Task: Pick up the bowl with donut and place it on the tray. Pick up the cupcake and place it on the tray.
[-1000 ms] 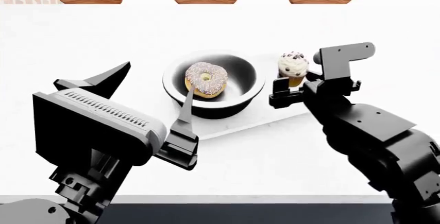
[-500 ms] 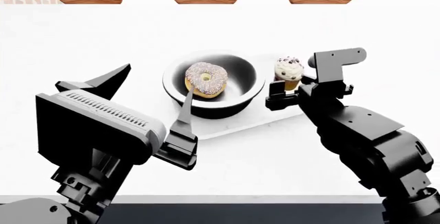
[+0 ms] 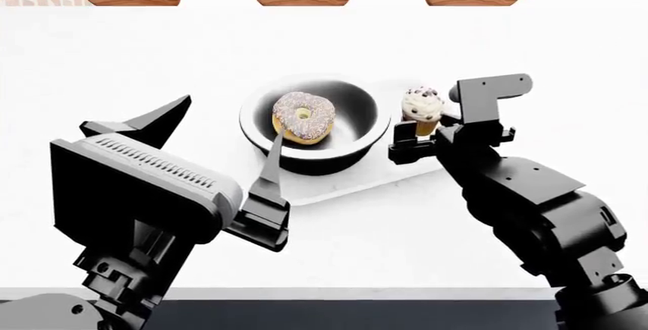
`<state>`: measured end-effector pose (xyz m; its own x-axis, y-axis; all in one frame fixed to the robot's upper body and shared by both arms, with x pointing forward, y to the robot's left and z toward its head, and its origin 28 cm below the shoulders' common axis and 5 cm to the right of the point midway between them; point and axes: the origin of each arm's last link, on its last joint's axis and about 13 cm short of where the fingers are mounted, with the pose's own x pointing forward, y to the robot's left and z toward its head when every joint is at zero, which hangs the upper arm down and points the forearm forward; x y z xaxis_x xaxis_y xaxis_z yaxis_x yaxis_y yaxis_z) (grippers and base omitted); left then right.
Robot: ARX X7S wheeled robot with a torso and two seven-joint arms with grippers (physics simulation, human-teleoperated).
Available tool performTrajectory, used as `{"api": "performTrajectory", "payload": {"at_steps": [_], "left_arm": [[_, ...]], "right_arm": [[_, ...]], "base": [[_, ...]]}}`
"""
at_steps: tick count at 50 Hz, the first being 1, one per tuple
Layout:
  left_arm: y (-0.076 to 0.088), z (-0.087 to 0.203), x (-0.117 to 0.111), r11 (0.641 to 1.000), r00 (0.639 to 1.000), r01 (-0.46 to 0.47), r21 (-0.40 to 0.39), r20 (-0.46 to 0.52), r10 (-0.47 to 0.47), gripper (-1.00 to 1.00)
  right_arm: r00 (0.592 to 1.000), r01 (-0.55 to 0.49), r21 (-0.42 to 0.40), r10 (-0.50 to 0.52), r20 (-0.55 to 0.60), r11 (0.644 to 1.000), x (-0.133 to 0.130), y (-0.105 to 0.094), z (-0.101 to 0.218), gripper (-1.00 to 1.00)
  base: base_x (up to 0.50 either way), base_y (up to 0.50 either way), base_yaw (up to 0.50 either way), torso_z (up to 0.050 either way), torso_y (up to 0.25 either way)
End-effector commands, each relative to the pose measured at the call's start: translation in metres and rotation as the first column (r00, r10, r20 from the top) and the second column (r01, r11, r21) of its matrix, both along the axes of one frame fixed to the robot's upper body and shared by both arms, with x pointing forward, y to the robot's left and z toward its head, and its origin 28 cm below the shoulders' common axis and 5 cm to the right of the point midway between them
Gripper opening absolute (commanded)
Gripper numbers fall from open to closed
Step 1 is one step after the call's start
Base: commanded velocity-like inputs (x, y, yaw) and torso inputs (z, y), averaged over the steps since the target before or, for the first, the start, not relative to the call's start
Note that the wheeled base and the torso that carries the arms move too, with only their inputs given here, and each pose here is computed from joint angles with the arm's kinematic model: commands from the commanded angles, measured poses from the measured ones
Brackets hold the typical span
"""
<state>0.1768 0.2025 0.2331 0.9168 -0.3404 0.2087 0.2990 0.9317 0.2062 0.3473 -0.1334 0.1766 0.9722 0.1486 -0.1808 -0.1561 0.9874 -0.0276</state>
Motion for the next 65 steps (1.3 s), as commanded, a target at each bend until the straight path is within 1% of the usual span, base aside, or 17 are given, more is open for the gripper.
{"api": "performTrajectory", "payload": {"at_steps": [1, 7, 8, 32, 41, 51, 57, 65], "left_arm": [[0.0, 0.001, 0.0, 1.0, 1.0, 0.0, 0.0, 0.0, 0.0, 1.0], [0.0, 0.001, 0.0, 1.0, 1.0, 0.001, 0.0, 0.0, -0.001, 1.0], [0.0, 0.0, 0.0, 1.0, 1.0, 0.001, 0.0, 0.0, -0.001, 1.0], [-0.001, 0.0, 0.0, 1.0, 1.0, 0.003, -0.002, 0.002, -0.003, 1.0], [-0.001, 0.0, -0.001, 1.0, 1.0, 0.004, -0.002, 0.001, -0.004, 1.0], [-0.001, 0.0, -0.002, 1.0, 1.0, 0.004, -0.005, 0.003, -0.004, 1.0], [0.0, 0.0, -0.003, 1.0, 1.0, 0.003, -0.009, 0.006, -0.003, 1.0], [0.0, 0.001, -0.006, 1.0, 1.0, 0.009, -0.019, 0.017, -0.008, 1.0]], "right_arm": [[1.0, -0.001, -0.016, 0.001, 0.003, 1.0, 0.002, 0.0, 0.0, -1.0], [1.0, 0.004, -0.017, -0.004, 0.01, 1.0, 0.002, -0.001, 0.002, -1.0], [1.0, 0.006, -0.019, -0.006, 0.013, 1.0, 0.002, -0.002, 0.002, 1.0], [0.999, 0.03, -0.011, -0.029, 0.045, 0.999, -0.002, -0.005, 0.01, 1.0], [0.996, 0.029, 0.004, -0.03, 0.086, 1.0, -0.009, -0.005, 0.021, 1.0], [0.988, 0.024, 0.012, -0.026, 0.152, 1.0, -0.027, -0.007, 0.038, 1.0], [0.981, 0.001, 0.035, -0.007, 0.193, 0.999, -0.039, -0.006, 0.046, 1.0], [0.966, -0.003, 0.045, -0.008, 0.257, 0.999, -0.063, -0.005, 0.057, 1.0]], "base": [[0.0, 0.0, 0.0, 0.0, 0.0], [0.0, 0.0, 0.0, 0.0, 0.0], [0.0, 0.0, 0.0, 0.0, 0.0], [0.0, 0.0, 0.0, 0.0, 0.0], [0.0, 0.0, 0.0, 0.0, 0.0], [0.0, 0.0, 0.0, 0.0, 0.0], [0.0, 0.0, 0.0, 0.0, 0.0], [0.0, 0.0, 0.0, 0.0, 0.0]]}}
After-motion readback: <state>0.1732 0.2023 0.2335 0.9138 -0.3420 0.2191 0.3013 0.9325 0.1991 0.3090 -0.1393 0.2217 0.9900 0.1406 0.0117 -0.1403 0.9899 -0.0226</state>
